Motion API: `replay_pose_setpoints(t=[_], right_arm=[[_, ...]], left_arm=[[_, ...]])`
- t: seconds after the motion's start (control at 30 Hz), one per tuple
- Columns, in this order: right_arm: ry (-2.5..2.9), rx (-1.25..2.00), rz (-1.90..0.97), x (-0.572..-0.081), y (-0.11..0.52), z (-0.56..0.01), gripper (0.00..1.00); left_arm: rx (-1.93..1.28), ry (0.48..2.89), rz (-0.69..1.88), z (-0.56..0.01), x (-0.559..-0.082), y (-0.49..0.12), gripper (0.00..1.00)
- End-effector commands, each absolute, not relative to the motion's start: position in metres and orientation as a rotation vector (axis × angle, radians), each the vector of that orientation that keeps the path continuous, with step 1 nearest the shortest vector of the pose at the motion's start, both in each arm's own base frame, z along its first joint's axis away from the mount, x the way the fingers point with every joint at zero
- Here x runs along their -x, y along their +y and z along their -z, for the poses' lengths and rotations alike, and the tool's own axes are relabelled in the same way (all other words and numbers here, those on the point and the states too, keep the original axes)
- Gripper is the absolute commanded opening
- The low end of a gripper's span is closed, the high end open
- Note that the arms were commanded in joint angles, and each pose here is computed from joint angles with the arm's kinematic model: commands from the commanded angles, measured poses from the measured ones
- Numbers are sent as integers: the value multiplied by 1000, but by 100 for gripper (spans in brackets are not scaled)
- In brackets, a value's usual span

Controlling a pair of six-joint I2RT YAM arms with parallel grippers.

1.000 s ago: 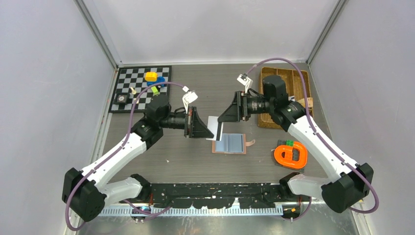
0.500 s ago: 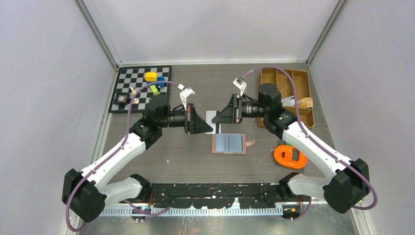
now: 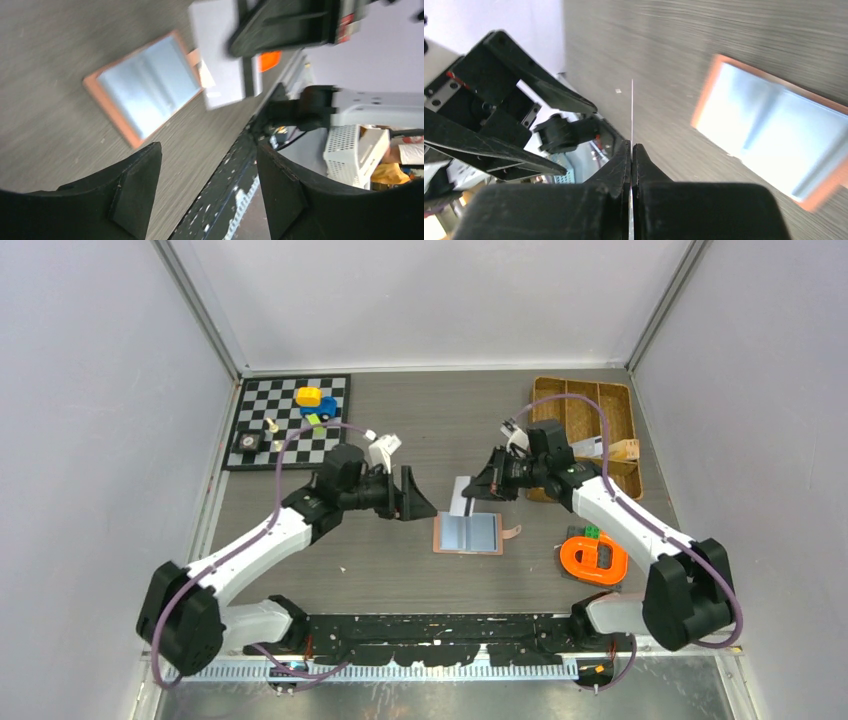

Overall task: Put the credit cards into the card holder
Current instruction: Insert the credit card into the card holder.

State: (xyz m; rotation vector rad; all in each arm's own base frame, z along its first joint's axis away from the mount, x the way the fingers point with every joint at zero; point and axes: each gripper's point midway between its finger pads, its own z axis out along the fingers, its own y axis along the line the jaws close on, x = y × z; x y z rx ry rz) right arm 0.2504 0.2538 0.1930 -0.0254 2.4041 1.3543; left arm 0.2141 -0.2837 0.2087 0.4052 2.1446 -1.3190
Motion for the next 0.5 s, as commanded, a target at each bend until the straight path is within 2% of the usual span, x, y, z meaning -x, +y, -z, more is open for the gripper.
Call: replay_pose_setpoints(t=[0.0, 0.23, 0.47], right_arm=[[2558, -72, -1193, -249, 221, -142, 1], [2664, -119, -1126, -246, 204, -97, 0], [2708, -96, -1096, -246, 202, -71, 1]], left_arm=[[-257, 2383, 1144, -137, -216, -279, 71], [-221, 2493, 1115, -89, -217, -291, 71], [-240, 2535, 1131, -68, -223, -302, 64]])
